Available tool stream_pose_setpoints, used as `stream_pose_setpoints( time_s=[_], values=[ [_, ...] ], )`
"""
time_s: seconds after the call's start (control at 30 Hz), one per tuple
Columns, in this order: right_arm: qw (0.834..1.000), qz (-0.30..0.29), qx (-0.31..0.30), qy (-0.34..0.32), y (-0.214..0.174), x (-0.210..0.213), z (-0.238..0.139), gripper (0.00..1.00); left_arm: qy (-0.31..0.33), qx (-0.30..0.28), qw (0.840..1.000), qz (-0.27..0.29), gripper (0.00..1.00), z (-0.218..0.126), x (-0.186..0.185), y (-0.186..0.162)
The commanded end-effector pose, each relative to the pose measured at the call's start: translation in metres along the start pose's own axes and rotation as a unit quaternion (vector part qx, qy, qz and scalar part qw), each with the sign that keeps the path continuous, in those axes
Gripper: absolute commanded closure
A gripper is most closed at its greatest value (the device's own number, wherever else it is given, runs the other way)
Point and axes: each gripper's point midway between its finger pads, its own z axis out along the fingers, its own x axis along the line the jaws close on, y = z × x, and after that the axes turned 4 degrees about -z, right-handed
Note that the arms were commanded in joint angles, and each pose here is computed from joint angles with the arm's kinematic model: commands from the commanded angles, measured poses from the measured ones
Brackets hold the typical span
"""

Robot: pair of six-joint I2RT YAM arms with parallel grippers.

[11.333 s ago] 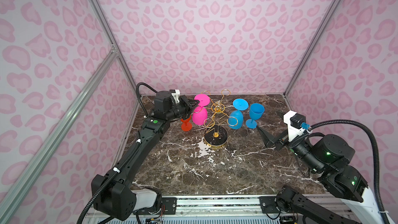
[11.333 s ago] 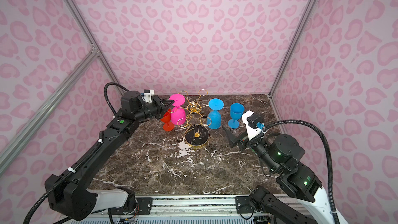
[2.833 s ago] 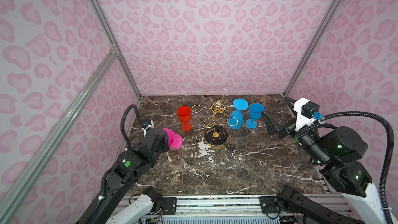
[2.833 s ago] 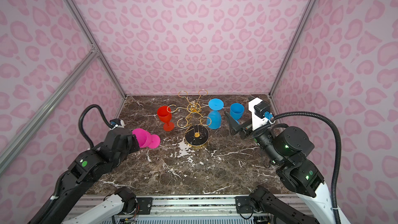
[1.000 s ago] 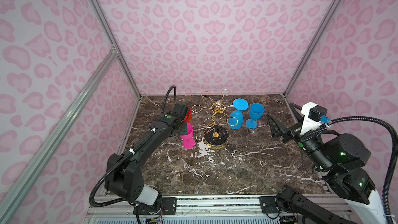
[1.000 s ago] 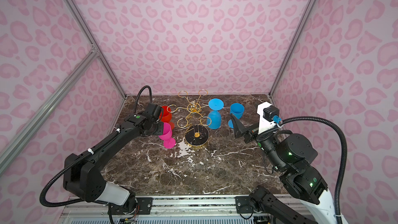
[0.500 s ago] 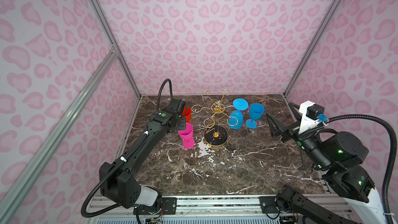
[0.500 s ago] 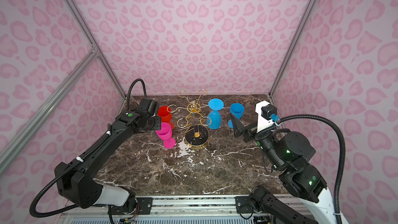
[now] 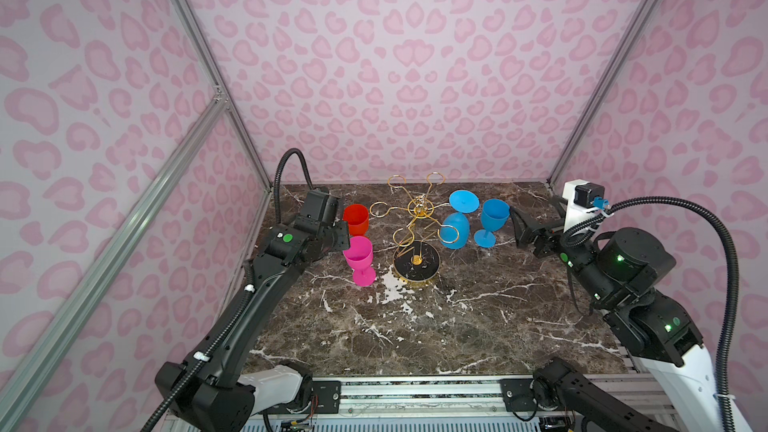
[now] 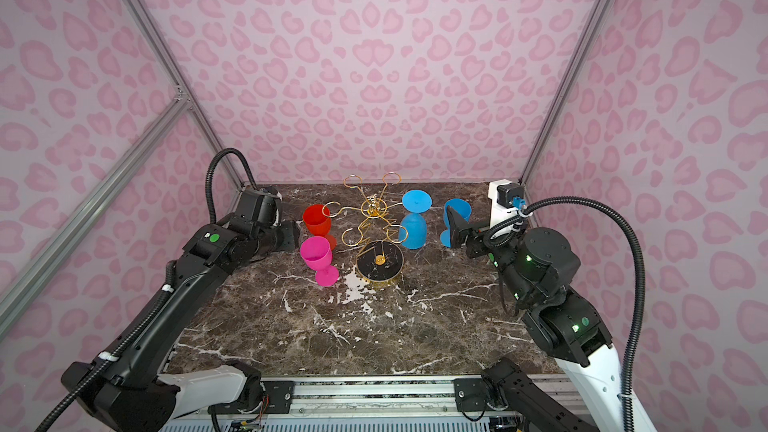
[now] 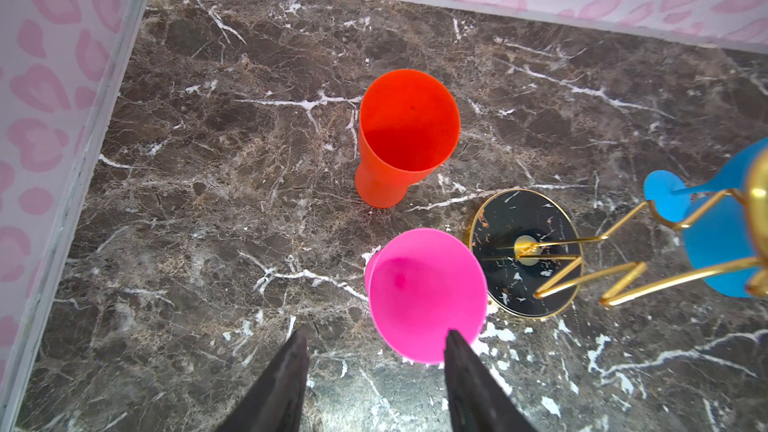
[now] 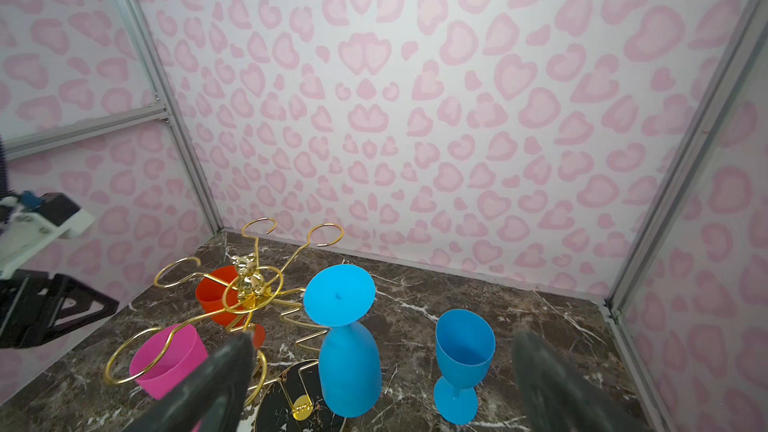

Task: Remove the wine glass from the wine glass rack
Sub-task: 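Open and lift the left gripper off the magenta glass while the right gripper reaches rackward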

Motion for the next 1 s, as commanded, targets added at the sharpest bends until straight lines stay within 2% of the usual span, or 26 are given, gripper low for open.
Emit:
stream_pose_setpoints(
  time_s=[0.0,0.23,0.37,0.63,0.97],
  values=[
    [0.995,0.093,0.019,0.033,-0.01,0.0,0.012,0.04,-0.028,-0.013,0.999,-0.018,0.45,-0.017,-0.003,0.0],
    [0.979,0.18,0.074,0.053,-0.033,-0.011,0.038,0.07,-0.102,-0.066,0.992,-0.036,0.45,-0.046,-0.012,0.001],
    [0.966,0.223,0.108,0.078,-0.049,-0.009,0.054,0.12,-0.12,-0.093,0.987,-0.046,0.45,-0.055,-0.012,0.003],
    [0.947,0.281,0.11,0.106,-0.059,-0.011,0.078,0.21,-0.153,-0.134,0.977,-0.058,0.46,-0.065,-0.019,0.014],
    [0.923,0.334,0.137,0.131,-0.084,-0.01,0.113,0.43,-0.159,-0.115,0.979,-0.062,0.45,-0.052,-0.025,0.01]
  ],
)
